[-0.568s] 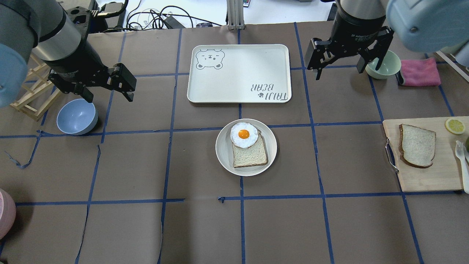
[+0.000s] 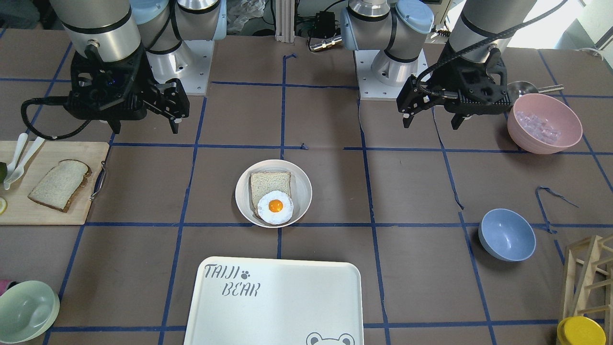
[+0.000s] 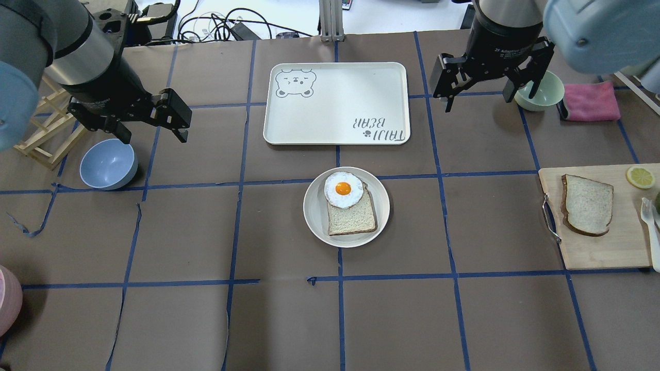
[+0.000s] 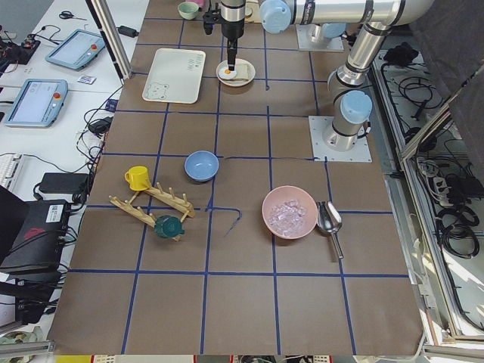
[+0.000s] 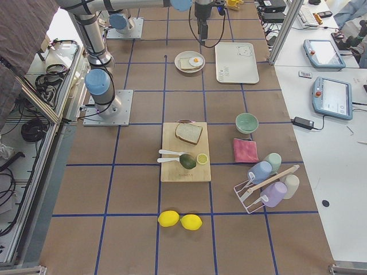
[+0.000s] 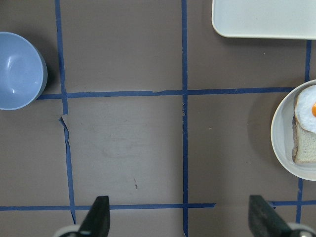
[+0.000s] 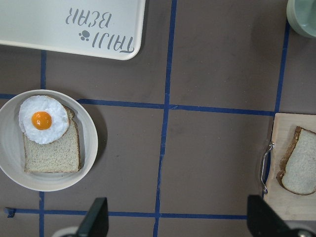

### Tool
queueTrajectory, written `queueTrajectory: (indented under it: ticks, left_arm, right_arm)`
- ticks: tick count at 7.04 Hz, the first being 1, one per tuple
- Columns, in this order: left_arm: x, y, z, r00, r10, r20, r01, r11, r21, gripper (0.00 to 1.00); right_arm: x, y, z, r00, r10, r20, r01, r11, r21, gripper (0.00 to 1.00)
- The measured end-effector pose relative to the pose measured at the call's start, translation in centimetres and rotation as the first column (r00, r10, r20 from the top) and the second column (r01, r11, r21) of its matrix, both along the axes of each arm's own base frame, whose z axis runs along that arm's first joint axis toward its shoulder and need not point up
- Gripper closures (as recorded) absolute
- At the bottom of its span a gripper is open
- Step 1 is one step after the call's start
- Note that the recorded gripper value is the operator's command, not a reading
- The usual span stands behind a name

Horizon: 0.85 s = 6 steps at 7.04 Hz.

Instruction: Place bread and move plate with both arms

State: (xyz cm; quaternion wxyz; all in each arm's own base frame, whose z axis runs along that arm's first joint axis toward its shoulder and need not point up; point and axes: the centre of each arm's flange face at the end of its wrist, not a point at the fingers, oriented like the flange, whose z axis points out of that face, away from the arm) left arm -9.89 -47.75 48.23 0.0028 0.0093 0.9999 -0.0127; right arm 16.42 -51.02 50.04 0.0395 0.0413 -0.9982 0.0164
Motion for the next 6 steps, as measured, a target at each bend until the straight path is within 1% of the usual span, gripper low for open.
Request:
queueTrajectory:
  ticks: [3,6]
  left_arm:
    - [0.02,-0.03,0.00,1.000,0.000,-0.001,0.000,1.000,-0.001,0.00]
    - [0.08,-0.10,0.05,1.000,0.001,0.000,-0.001,1.000,-0.004,0.00]
  right_arm:
    - [0.02,-0.19,-0.24,1.000,0.003,-0.001,-0.003,1.000,-0.003,0.00]
    - [-0.15,-0.50,0.09,1.000,0.002,0.000,-0.002,1.000,-0.029,0.00]
